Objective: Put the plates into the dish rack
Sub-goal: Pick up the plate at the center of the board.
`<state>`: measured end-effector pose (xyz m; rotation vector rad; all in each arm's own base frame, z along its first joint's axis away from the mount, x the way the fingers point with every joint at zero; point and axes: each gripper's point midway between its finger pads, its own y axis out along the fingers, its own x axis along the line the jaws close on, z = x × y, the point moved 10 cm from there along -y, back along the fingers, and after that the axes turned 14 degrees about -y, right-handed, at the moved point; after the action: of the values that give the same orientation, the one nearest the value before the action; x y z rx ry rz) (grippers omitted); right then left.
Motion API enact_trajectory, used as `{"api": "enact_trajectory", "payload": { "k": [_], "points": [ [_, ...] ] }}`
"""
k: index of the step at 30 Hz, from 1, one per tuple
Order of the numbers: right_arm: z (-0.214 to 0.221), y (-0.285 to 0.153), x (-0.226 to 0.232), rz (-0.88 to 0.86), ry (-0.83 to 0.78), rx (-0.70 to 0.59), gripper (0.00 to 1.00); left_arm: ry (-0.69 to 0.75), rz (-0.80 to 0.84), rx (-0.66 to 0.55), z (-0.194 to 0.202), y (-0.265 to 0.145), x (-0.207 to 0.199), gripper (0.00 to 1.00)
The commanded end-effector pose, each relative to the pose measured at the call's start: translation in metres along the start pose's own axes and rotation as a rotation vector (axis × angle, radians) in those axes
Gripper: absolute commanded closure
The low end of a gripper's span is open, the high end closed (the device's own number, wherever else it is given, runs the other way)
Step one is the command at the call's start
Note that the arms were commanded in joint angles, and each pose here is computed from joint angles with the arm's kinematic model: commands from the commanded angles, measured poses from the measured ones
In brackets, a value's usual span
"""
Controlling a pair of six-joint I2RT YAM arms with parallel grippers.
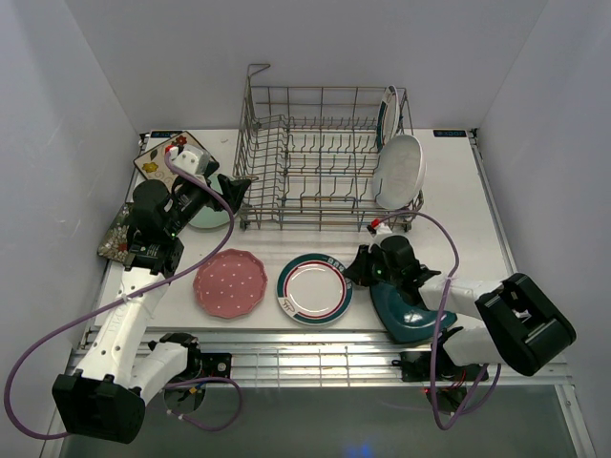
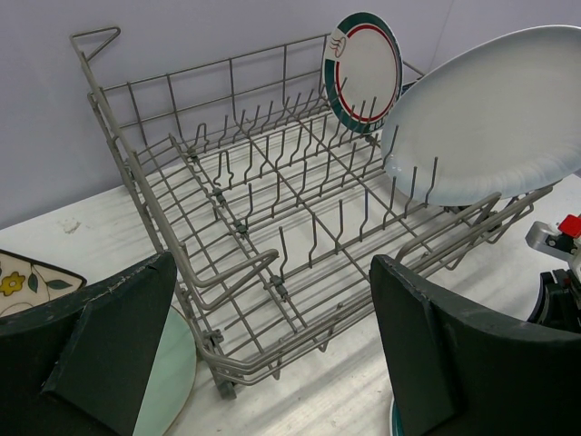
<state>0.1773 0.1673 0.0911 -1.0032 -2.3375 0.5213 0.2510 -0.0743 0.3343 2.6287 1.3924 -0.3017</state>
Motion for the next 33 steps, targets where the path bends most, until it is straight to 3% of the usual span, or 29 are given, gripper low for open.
{"api": "enact_trajectory", "payload": {
  "k": [1,10,16,27,32,33],
  "points": [
    [-0.001,0.004,0.001,0.006,-0.022,-0.016,0.79,0.003,-0.007,-0.019,-0.009,-0.001,-0.001,0.02],
    [0.004,0.008,0.002,-0.002,-0.022,0.004,0.65,0.001,-0.009,-0.017,-0.009,-0.001,-0.001,0.02],
    [0.003,0.009,0.003,-0.01,-0.027,0.007,0.62,0.004,-0.011,-0.022,-0.01,-0.002,-0.001,0.02],
    [0.003,0.016,0.006,-0.03,-0.036,0.04,0.7,0.005,-0.008,-0.02,-0.009,-0.002,-0.001,0.02],
    [0.0,0.013,0.007,-0.029,-0.038,0.027,0.92,0.005,-0.008,-0.02,-0.009,-0.002,-0.002,0.02],
    [0.0,0.012,0.008,-0.029,-0.036,0.029,0.92,0.005,-0.008,-0.02,-0.009,-0.002,-0.002,0.02]
  ]
}}
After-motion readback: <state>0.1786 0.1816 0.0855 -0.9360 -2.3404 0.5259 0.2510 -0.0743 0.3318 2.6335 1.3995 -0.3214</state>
